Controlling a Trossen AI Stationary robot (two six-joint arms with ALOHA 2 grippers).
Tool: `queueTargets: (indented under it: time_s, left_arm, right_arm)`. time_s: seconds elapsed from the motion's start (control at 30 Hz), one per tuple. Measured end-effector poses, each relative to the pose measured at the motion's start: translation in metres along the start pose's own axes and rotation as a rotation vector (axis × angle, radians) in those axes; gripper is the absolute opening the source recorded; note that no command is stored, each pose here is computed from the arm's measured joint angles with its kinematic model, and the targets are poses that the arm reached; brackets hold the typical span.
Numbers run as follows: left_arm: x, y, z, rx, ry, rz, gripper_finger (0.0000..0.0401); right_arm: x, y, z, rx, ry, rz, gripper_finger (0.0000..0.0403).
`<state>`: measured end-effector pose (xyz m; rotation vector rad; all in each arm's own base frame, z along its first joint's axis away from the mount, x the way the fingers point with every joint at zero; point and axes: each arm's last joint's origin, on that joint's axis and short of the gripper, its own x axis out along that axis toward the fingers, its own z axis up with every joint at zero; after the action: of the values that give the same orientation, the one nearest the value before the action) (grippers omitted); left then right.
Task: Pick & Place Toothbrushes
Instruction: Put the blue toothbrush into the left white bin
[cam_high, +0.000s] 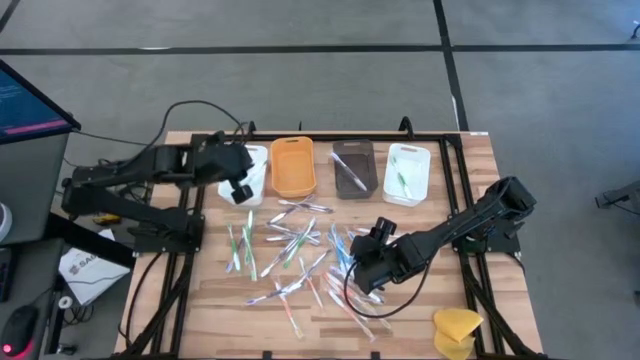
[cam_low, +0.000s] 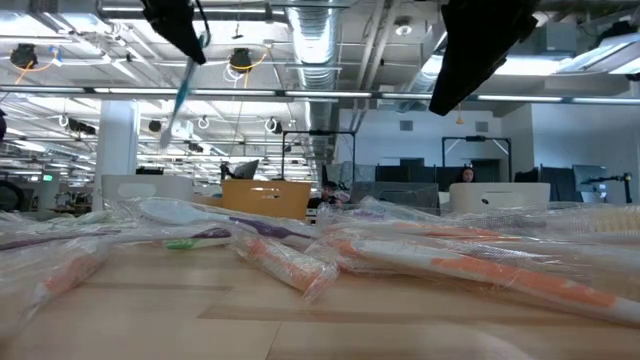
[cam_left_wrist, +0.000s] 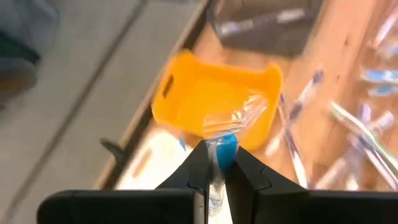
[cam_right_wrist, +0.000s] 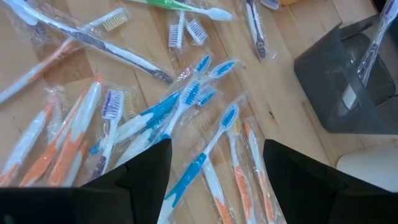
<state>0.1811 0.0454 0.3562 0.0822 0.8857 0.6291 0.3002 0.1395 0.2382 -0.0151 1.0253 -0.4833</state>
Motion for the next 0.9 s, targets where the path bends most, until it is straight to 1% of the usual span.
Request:
queueTargets:
  time_s: [0.07,0.2,0.23,0.3,0.4,0.47,0.53,0.6,0.7,0.9]
  left_arm:
    - [0.007,0.007,0.002,-0.034,0.032,-0.018,0.0019]
    - [0.026,0.023,0.002,-0.101,0.114,-0.136,0.0019]
    - [0.032,0.028,0.002,-0.11,0.134,-0.147,0.0019]
    - [0.043,0.04,0.001,-0.133,0.174,-0.13,0.0019]
    - [0.063,0.062,-0.001,-0.217,0.242,-0.106,0.0019]
    - [0.073,0.074,-0.002,-0.272,0.278,-0.127,0.002]
    - [0.084,0.083,-0.005,-0.294,0.316,-0.161,0.002]
    - [0.093,0.087,-0.009,-0.308,0.371,-0.192,0.002]
    - [0.107,0.088,-0.014,-0.318,0.456,-0.207,0.002]
    - [0.128,0.085,-0.015,-0.311,0.525,-0.226,0.002]
  right_arm:
    - [0.0,0.0,0.0,0.002,-0.002,0.002,0.0249]
    - [0.0,0.0,0.001,0.003,-0.004,0.003,0.0249]
    - [0.0,0.0,0.001,0.004,-0.004,0.003,0.0249]
    - [0.0,0.0,0.001,0.004,-0.008,0.001,0.0249]
    - [0.001,0.0,0.002,-0.003,-0.016,0.001,0.0249]
    - [0.002,-0.001,0.003,-0.003,-0.016,-0.002,0.0249]
    - [0.003,-0.003,0.004,0.0,-0.015,-0.007,0.0249]
    - [0.004,-0.004,0.005,-0.011,-0.015,-0.01,0.0249]
    - [0.004,-0.004,0.006,-0.017,-0.028,-0.026,0.0249]
    - [0.004,-0.005,0.006,-0.019,-0.039,-0.04,0.0249]
